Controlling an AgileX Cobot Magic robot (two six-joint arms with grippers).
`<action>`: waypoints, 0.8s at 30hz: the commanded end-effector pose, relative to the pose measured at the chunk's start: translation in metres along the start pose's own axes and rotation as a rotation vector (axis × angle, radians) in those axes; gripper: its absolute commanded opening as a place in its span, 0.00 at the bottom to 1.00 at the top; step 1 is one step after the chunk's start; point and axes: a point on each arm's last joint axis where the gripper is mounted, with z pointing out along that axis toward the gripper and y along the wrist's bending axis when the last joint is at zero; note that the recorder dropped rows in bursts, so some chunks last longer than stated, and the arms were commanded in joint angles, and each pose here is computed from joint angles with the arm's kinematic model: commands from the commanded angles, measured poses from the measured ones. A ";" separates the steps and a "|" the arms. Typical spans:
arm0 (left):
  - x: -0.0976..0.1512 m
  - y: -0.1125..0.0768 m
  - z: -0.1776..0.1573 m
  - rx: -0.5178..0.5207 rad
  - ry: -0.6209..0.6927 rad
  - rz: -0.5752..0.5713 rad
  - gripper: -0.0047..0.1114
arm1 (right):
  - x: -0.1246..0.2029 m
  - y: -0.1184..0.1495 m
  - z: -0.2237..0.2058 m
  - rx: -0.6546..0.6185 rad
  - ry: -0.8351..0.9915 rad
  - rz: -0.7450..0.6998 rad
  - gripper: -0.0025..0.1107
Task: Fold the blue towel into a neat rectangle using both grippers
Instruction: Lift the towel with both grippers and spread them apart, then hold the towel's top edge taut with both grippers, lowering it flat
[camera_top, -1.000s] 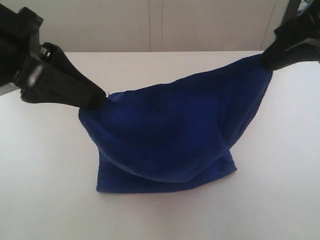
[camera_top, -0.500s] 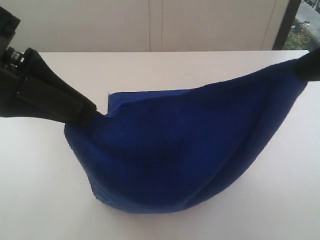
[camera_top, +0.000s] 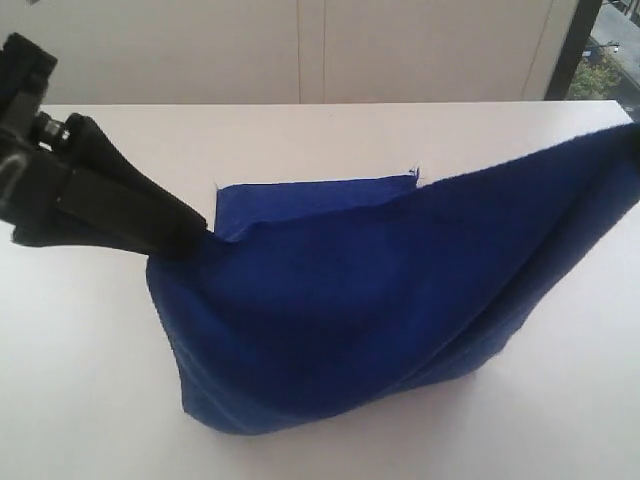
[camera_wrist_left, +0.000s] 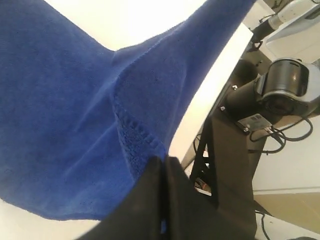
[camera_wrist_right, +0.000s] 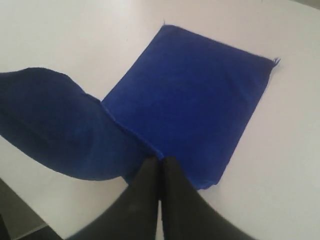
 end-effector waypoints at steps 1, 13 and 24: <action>0.006 0.009 0.010 -0.033 -0.040 -0.014 0.04 | 0.008 -0.011 0.026 -0.017 0.096 0.040 0.02; -0.013 0.049 0.033 -0.242 -0.130 0.004 0.04 | -0.006 -0.052 0.097 0.040 0.121 0.125 0.02; -0.033 0.104 0.073 -0.453 -0.218 -0.020 0.04 | -0.026 -0.104 0.177 0.155 0.069 0.176 0.02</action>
